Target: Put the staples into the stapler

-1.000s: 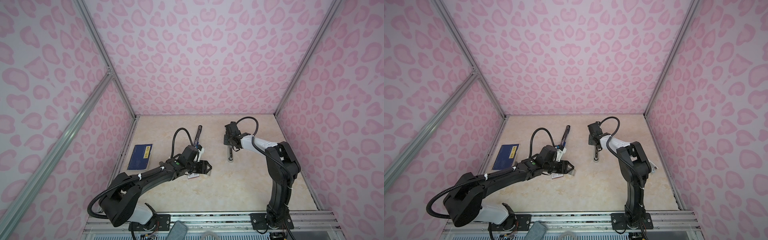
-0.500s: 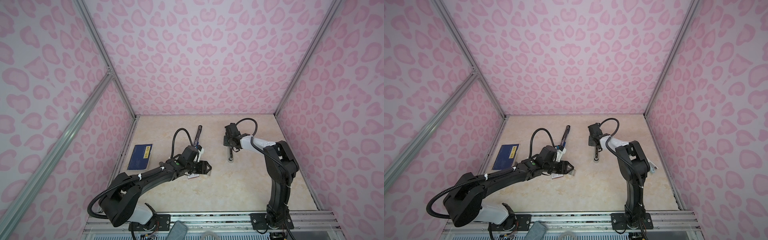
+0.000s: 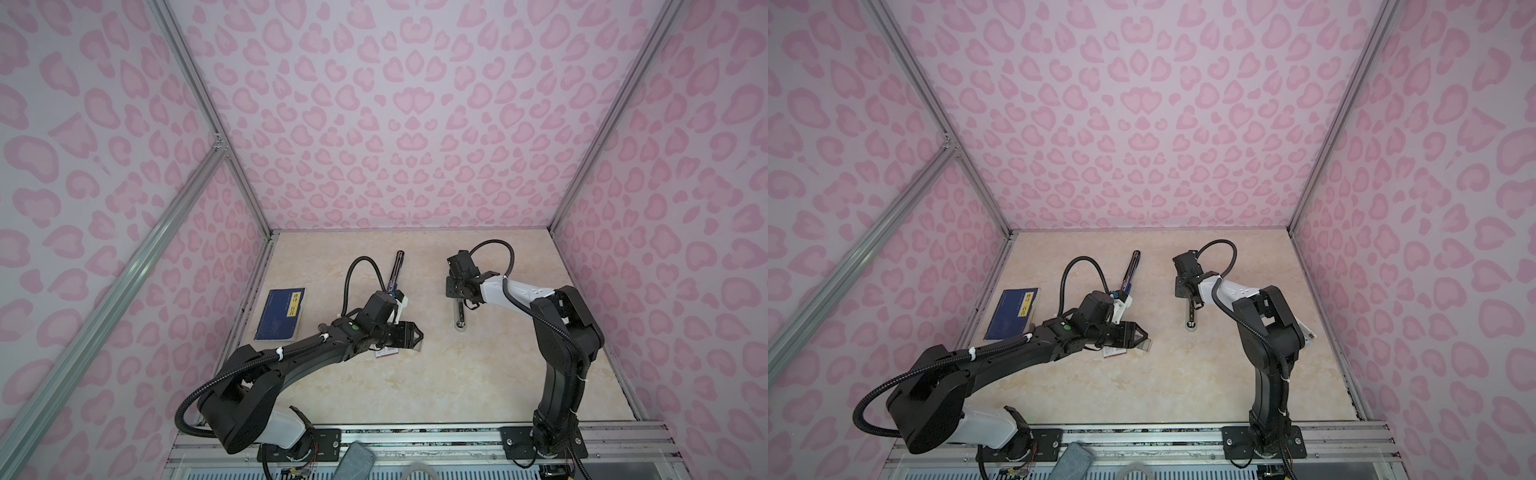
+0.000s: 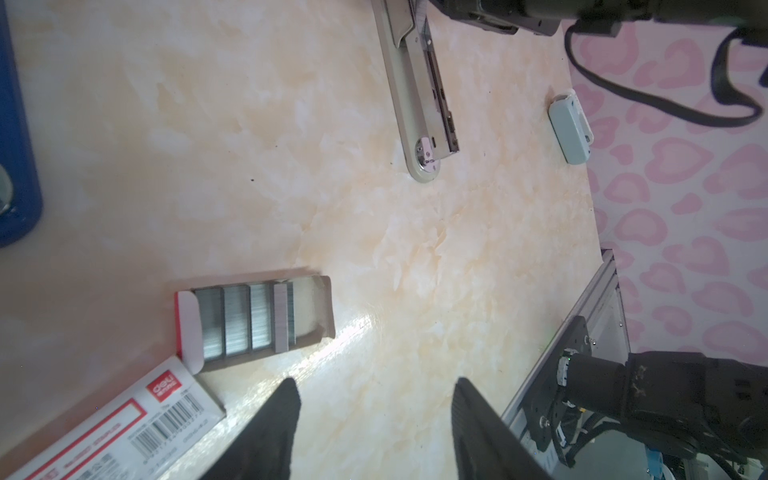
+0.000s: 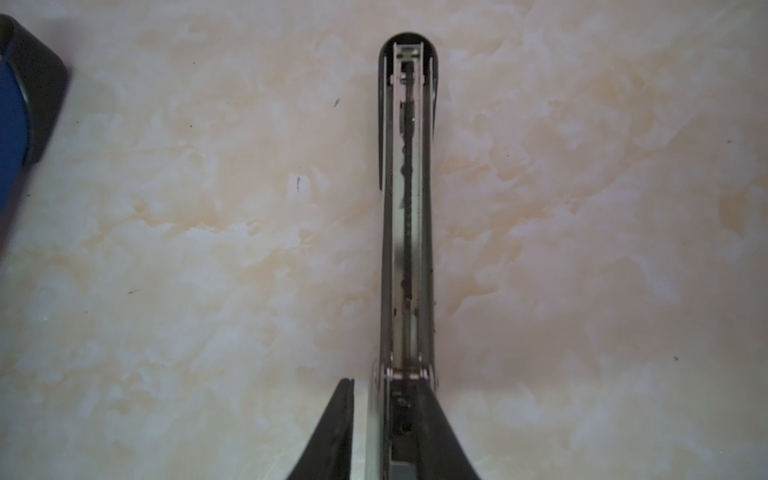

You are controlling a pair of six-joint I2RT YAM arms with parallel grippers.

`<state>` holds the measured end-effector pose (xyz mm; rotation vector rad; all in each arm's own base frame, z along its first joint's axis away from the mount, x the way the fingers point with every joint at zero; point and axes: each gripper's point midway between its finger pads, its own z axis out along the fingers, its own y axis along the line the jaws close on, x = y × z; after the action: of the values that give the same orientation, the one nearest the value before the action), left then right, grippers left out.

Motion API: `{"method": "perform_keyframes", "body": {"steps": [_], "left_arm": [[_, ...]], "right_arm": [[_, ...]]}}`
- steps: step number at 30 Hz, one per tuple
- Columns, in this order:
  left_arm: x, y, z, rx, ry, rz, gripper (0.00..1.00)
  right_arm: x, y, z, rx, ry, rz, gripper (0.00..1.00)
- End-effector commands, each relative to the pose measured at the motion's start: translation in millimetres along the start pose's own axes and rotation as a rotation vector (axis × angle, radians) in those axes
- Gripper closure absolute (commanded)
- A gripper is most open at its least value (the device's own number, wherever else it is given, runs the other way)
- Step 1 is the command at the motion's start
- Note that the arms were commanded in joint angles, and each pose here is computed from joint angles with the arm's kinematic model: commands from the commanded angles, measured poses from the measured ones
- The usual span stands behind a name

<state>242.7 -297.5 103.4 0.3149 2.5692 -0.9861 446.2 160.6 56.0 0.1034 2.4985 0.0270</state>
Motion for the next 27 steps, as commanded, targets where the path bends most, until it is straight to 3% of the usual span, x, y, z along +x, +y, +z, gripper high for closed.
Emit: {"method": "perform_keyframes", "body": {"steps": [1,27], "left_arm": [[-3.2,-3.2,-0.2,0.015,-0.015,0.004,0.38],[-4.3,-4.1,1.8,0.017,-0.009,0.006,0.38]], "right_arm": [[1.3,-3.0,-1.6,0.023,-0.002,-0.008,0.73],[37.8,1.9,-2.5,-0.002,0.058,-0.018,0.75]]}}
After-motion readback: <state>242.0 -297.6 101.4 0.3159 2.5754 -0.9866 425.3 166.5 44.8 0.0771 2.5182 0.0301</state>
